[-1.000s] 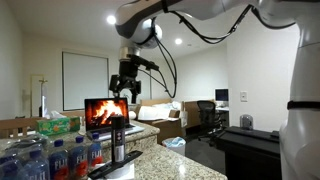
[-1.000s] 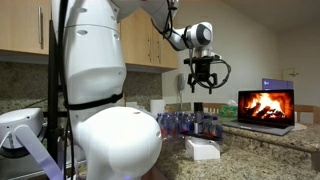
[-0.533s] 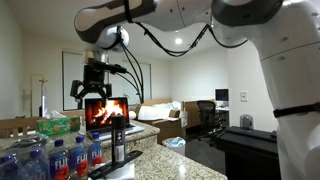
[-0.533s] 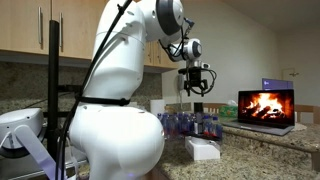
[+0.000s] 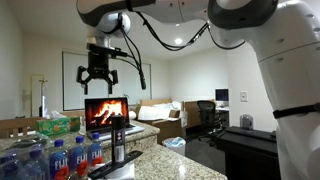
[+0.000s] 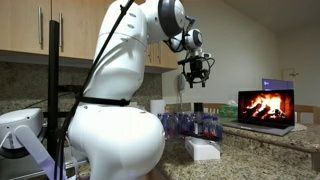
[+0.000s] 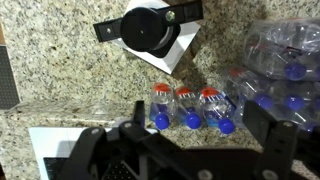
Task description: Put the bottle on the can, then pick the black object and put it on the can, then pick the clear tape and put it on the counter
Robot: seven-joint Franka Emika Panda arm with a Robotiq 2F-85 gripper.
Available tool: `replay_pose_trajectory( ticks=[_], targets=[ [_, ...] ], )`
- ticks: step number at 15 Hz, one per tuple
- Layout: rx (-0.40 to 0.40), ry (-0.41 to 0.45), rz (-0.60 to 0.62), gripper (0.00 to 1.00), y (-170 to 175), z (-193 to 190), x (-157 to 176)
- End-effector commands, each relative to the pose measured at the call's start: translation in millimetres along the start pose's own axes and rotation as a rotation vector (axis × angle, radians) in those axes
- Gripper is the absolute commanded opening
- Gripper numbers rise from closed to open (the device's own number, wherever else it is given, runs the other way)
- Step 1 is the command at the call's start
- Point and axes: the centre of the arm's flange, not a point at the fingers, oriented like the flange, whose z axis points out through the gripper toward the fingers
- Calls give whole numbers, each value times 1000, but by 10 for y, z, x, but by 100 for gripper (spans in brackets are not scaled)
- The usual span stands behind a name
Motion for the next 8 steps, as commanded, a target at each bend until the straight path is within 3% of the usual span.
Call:
replay_pose_trajectory(
  ticks=[1, 8],
  targets=[
    [17, -69, 59, 100, 227, 59, -81],
    [44, -133, 121, 100, 415, 357, -129]
  ],
)
